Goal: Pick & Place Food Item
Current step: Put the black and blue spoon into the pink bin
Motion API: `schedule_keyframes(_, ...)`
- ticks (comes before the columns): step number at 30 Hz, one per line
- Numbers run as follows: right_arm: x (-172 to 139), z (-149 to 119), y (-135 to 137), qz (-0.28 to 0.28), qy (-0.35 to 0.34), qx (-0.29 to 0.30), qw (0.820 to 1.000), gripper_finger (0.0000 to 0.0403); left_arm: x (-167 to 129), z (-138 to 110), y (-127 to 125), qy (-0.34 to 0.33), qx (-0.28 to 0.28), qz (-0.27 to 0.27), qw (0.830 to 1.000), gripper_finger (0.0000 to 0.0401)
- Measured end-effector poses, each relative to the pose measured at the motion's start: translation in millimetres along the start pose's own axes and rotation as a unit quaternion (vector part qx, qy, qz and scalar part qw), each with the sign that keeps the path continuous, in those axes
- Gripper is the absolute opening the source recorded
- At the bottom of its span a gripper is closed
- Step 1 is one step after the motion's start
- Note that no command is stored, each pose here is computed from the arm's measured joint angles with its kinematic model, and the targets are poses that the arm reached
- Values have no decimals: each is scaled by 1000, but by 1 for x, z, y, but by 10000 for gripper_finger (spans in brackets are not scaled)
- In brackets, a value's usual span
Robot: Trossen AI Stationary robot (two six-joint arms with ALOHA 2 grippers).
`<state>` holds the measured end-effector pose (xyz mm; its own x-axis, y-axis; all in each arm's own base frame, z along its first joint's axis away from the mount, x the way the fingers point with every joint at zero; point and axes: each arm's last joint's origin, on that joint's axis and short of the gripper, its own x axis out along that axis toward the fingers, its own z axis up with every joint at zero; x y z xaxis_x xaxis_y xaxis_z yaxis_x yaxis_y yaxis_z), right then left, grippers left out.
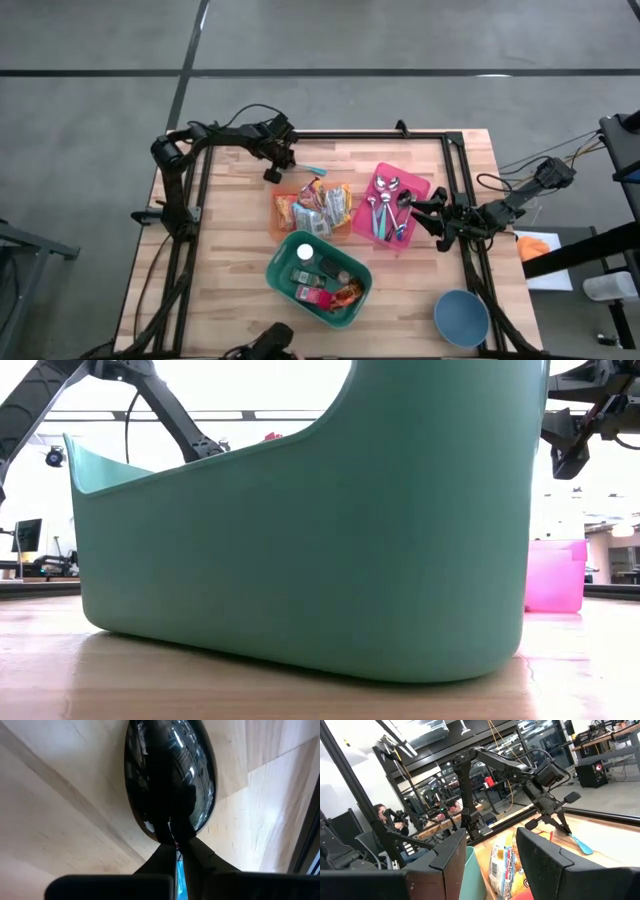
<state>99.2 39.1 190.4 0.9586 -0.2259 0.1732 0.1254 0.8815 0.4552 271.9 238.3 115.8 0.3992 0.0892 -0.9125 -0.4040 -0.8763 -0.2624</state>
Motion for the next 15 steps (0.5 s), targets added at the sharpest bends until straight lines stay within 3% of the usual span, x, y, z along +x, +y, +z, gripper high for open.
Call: schedule_keyframes(15, 0, 0, 0, 0, 0, 0, 1000, 171, -18, -4, -5, -19, 52, -43, 998, 9)
